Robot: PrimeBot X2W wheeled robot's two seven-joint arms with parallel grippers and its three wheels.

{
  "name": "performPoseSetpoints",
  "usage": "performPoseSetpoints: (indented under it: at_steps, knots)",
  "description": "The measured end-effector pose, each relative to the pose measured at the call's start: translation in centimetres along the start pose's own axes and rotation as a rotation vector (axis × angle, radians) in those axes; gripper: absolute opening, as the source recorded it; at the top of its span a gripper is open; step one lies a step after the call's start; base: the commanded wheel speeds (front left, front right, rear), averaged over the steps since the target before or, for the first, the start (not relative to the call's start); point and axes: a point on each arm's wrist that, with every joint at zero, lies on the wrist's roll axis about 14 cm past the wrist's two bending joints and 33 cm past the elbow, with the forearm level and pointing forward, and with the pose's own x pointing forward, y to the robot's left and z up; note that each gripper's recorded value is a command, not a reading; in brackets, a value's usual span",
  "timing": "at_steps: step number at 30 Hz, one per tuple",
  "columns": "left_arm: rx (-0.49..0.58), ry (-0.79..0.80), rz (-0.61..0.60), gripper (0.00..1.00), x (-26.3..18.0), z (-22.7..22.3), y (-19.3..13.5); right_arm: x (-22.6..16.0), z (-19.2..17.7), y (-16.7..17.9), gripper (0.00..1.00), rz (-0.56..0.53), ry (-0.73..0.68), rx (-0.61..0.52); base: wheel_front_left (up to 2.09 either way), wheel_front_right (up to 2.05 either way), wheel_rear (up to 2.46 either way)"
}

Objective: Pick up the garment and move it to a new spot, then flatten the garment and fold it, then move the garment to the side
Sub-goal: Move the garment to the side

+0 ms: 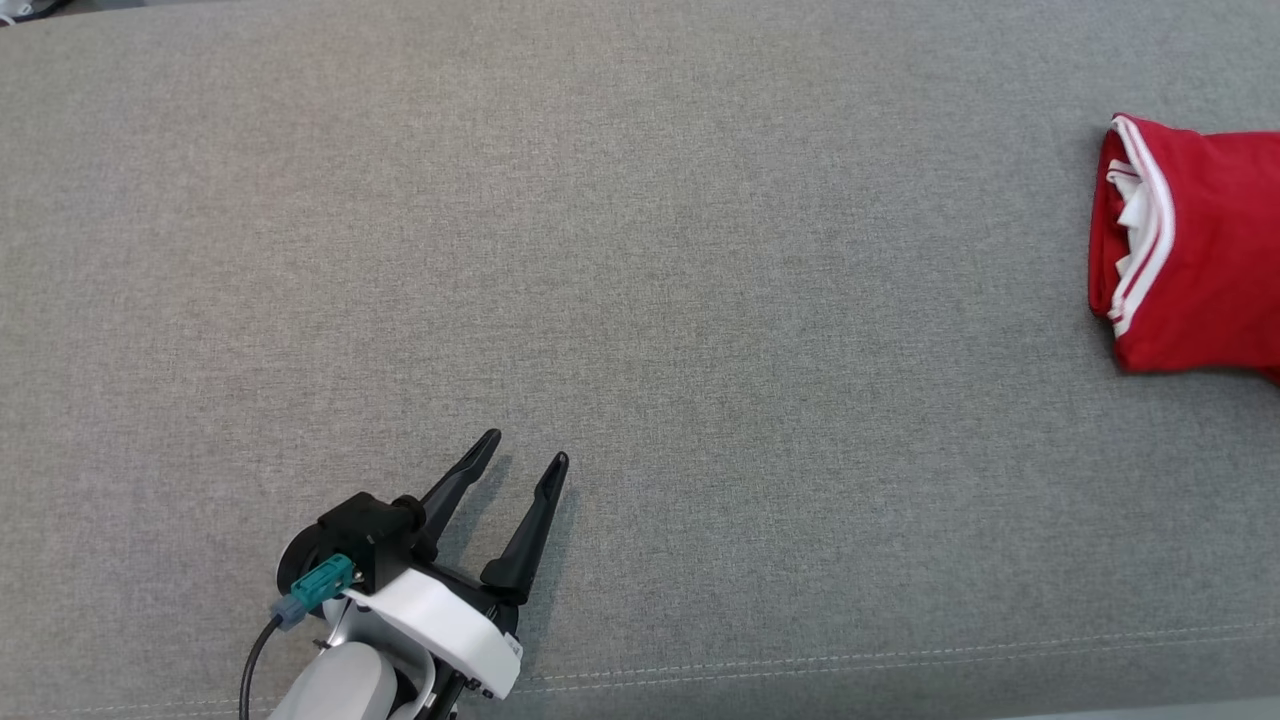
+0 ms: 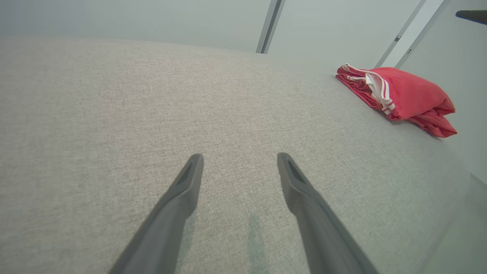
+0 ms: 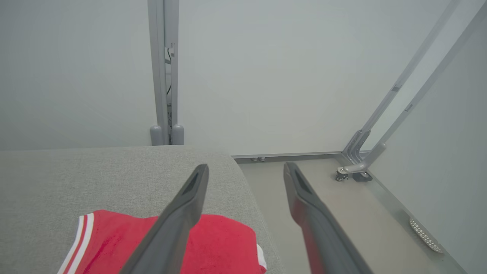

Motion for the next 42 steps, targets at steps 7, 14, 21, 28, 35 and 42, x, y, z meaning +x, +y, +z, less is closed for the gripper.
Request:
performPoseSetpoints:
  at_steps: [7, 14, 21, 28, 35, 42]
  knots:
    - [0.0, -0.03, 0.013, 1.0, -0.2, 1.0, 0.1, 0.5, 6.9, -0.8, 1.0, -0.021, -0.176, -0.011, 0.0, 0.0, 0.0]
    - [0.022, -0.089, 0.042, 1.0, -0.7, 3.0, 0.4, -1.8, 8.5, 7.8, 1.0, 0.16, -0.34, 0.025, 0.0, 0.0, 0.0]
    - [0.044, -0.143, 0.108, 1.0, -2.6, 4.5, 1.3, -6.3, 6.1, 14.8, 1.0, 0.295, -0.38, 0.09, 0.0, 0.0, 0.0]
    - [0.11, -0.211, 0.207, 1.0, -5.6, 6.6, 3.2, -10.5, 3.1, 16.8, 1.0, 0.326, -0.353, 0.168, 0.0, 0.0, 0.0]
    - [0.159, -0.253, 0.275, 1.0, -8.1, 7.6, 4.1, -13.5, 1.0, 17.1, 1.0, 0.329, -0.323, 0.206, 0.0, 0.0, 0.0]
    - [0.183, -0.271, 0.332, 1.0, -9.8, 7.8, 4.8, -15.3, -1.0, 16.8, 1.0, 0.318, -0.287, 0.223, 0.0, 0.0, 0.0]
